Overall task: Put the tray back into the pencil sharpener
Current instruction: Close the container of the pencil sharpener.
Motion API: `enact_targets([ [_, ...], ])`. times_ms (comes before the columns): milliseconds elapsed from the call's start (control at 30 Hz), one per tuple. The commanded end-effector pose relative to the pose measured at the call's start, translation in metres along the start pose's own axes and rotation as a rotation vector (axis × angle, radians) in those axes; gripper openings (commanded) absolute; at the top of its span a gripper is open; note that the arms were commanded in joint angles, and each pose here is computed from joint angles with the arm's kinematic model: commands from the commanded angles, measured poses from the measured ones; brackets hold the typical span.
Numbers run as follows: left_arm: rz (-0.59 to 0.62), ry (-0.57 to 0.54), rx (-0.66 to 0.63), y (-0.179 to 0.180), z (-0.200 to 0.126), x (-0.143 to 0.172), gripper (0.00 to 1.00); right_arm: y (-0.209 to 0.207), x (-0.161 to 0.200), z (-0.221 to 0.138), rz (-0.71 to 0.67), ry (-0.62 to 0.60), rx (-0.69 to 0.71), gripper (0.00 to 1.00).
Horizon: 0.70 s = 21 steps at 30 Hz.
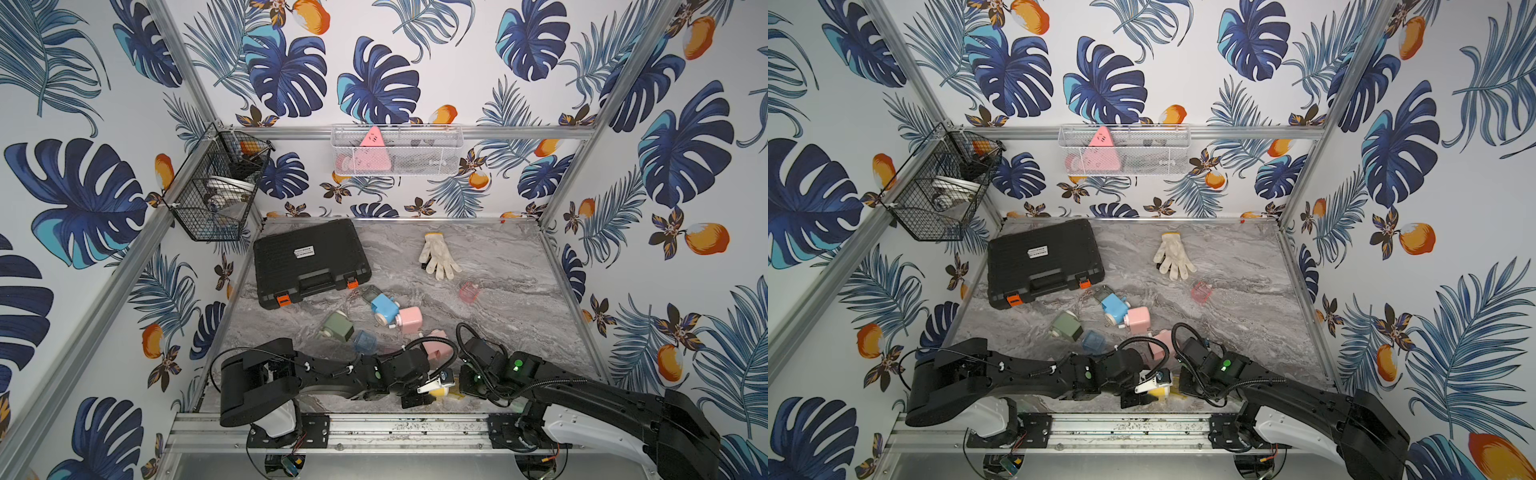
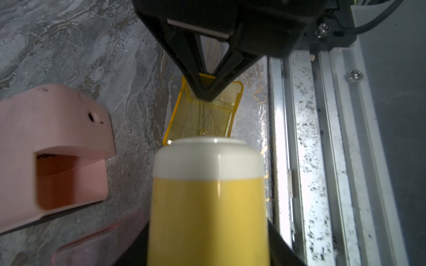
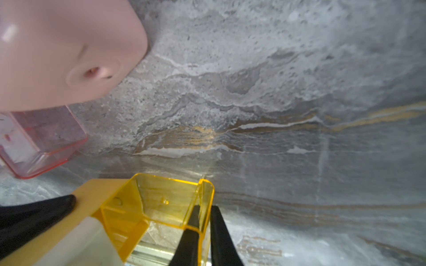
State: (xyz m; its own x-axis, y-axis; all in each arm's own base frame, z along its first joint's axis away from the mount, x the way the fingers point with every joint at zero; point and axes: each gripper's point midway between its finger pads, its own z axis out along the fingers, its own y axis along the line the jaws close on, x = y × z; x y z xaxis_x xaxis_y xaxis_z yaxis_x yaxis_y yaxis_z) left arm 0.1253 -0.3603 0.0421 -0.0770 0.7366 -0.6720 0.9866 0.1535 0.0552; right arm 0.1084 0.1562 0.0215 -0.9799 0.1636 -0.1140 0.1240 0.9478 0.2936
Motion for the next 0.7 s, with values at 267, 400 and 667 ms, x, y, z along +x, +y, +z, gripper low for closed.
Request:
enact_targets([
  [267, 0.028, 0.066, -0.043, 0.006, -0.001, 0.021, 0.44, -0.012, 0.003, -0.005, 0.003, 0.007, 0.047, 0.11],
  [400, 0.027, 0.068, -0.045, 0.007, 0.001, 0.022, 0.43, -0.014, 0.009, -0.003, 0.004, 0.030, 0.049, 0.10],
  [667, 0.034, 0.075, -0.035, 0.006, 0.003, 0.021, 0.44, 0.000, 0.007, 0.001, -0.020, 0.046, 0.008, 0.11],
])
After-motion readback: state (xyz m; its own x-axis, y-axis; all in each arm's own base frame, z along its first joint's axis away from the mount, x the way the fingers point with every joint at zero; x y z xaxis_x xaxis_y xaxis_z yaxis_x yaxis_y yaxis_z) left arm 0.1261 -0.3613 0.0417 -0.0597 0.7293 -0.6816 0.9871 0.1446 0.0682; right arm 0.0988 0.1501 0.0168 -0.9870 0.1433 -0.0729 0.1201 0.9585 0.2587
